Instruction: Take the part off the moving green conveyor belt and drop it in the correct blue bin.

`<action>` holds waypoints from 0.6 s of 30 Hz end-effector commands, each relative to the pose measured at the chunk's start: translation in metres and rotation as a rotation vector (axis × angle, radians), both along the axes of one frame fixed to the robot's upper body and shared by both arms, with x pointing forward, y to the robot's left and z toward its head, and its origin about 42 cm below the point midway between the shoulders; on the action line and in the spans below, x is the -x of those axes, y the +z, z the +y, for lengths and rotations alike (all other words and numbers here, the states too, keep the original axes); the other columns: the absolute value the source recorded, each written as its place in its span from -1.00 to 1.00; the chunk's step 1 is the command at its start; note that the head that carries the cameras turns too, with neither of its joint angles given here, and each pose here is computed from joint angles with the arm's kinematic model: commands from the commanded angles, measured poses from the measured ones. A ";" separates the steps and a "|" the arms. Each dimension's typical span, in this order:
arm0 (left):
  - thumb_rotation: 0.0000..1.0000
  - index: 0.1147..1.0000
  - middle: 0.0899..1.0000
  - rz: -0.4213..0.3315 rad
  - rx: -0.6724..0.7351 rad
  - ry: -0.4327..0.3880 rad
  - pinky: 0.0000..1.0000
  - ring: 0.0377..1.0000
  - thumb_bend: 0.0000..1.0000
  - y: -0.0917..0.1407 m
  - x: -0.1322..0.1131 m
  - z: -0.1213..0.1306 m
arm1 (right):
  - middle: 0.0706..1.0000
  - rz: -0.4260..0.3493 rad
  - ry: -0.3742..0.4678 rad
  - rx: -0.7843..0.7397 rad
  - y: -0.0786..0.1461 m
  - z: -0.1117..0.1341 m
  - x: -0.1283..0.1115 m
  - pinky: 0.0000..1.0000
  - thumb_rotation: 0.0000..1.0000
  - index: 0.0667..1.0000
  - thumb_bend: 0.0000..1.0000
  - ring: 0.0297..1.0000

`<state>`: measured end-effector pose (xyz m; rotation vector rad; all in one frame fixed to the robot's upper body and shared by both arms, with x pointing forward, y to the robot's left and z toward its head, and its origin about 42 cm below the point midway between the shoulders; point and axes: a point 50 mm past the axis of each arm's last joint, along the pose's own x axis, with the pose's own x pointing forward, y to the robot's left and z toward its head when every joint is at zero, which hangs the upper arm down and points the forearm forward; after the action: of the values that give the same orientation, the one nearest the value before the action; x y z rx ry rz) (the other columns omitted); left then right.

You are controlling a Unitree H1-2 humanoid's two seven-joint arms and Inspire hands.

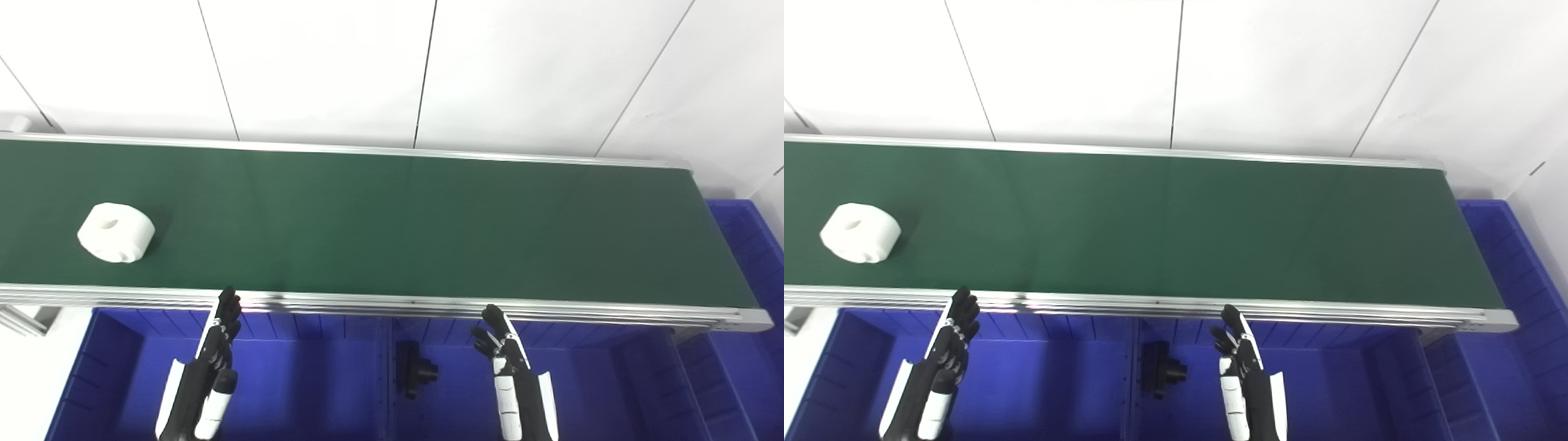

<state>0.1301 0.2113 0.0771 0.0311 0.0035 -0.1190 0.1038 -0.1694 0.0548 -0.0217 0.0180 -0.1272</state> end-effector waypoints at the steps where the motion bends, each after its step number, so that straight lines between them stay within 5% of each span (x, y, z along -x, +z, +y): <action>1: 0.85 1.00 1.00 -0.038 0.009 -0.004 1.00 1.00 0.70 0.009 -0.001 0.000 | 0.85 -0.023 0.006 0.001 0.006 0.001 0.000 0.72 1.00 0.86 0.40 0.74; 18: 0.88 1.00 1.00 -0.039 -0.001 -0.005 1.00 1.00 0.68 0.010 -0.002 -0.002 | 0.91 -0.020 0.027 0.004 0.004 -0.001 -0.001 0.78 1.00 0.92 0.50 0.81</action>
<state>0.1301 0.2096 0.0772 0.0259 0.0096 -0.1224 0.1036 -0.1711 0.0542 -0.0268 0.0200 -0.1115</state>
